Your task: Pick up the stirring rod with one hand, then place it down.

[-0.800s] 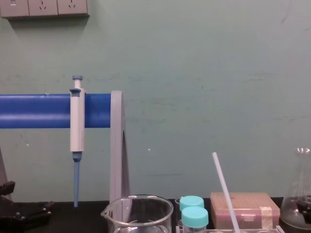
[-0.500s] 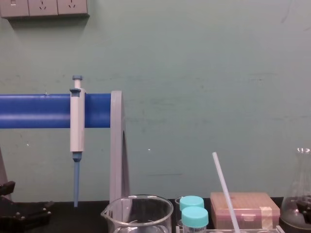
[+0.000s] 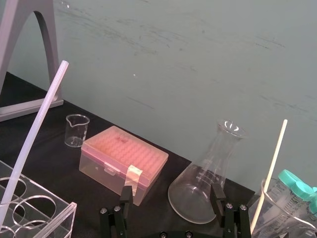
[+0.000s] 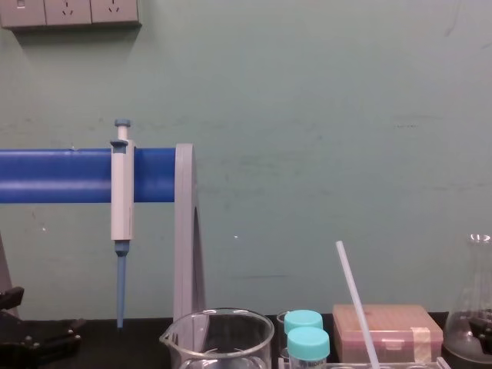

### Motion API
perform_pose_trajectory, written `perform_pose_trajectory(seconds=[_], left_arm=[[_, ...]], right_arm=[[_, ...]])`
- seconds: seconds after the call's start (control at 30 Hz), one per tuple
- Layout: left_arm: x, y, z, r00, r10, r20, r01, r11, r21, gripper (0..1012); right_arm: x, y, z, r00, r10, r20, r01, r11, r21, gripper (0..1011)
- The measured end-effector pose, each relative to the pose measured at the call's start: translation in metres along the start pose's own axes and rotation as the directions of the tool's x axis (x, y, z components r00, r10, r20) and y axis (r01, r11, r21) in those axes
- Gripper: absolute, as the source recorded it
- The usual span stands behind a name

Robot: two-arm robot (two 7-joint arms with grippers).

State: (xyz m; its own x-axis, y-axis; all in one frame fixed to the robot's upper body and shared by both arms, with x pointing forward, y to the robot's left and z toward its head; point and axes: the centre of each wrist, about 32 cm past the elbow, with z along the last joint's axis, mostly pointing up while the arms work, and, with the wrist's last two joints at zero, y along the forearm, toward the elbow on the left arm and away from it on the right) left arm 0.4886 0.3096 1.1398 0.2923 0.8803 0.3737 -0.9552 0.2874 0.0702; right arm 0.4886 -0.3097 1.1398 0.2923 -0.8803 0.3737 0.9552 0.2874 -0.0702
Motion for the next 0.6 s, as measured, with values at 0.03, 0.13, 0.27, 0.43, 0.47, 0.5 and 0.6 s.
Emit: perform_pose_trajectory(seconds=[0.03,0.13,0.27,0.43,0.47,0.5,0.6], left_arm=[[0.0,0.0,0.0,1.0,0.0,0.0,0.0,1.0,0.0,1000],[0.0,0.0,0.0,1.0,0.0,0.0,0.0,1.0,0.0,1000],[0.0,0.0,0.0,1.0,0.0,0.0,0.0,1.0,0.0,1000],[0.0,0.0,0.0,1.0,0.0,0.0,0.0,1.0,0.0,1000],[0.0,0.0,0.0,1.0,0.0,0.0,0.0,1.0,0.0,1000],[0.0,0.0,0.0,1.0,0.0,0.0,0.0,1.0,0.0,1000],[0.0,0.0,0.0,1.0,0.0,0.0,0.0,1.0,0.0,1000]], right_arm=[[0.0,0.0,0.0,1.0,0.0,0.0,0.0,1.0,0.0,1003],[0.0,0.0,0.0,1.0,0.0,0.0,0.0,1.0,0.0,1003],[0.0,0.0,0.0,1.0,0.0,0.0,0.0,1.0,0.0,1003],[0.0,0.0,0.0,1.0,0.0,0.0,0.0,1.0,0.0,1003],[0.0,0.0,0.0,1.0,0.0,0.0,0.0,1.0,0.0,1003],[0.0,0.0,0.0,1.0,0.0,0.0,0.0,1.0,0.0,1003],[0.0,0.0,0.0,1.0,0.0,0.0,0.0,1.0,0.0,1003]])
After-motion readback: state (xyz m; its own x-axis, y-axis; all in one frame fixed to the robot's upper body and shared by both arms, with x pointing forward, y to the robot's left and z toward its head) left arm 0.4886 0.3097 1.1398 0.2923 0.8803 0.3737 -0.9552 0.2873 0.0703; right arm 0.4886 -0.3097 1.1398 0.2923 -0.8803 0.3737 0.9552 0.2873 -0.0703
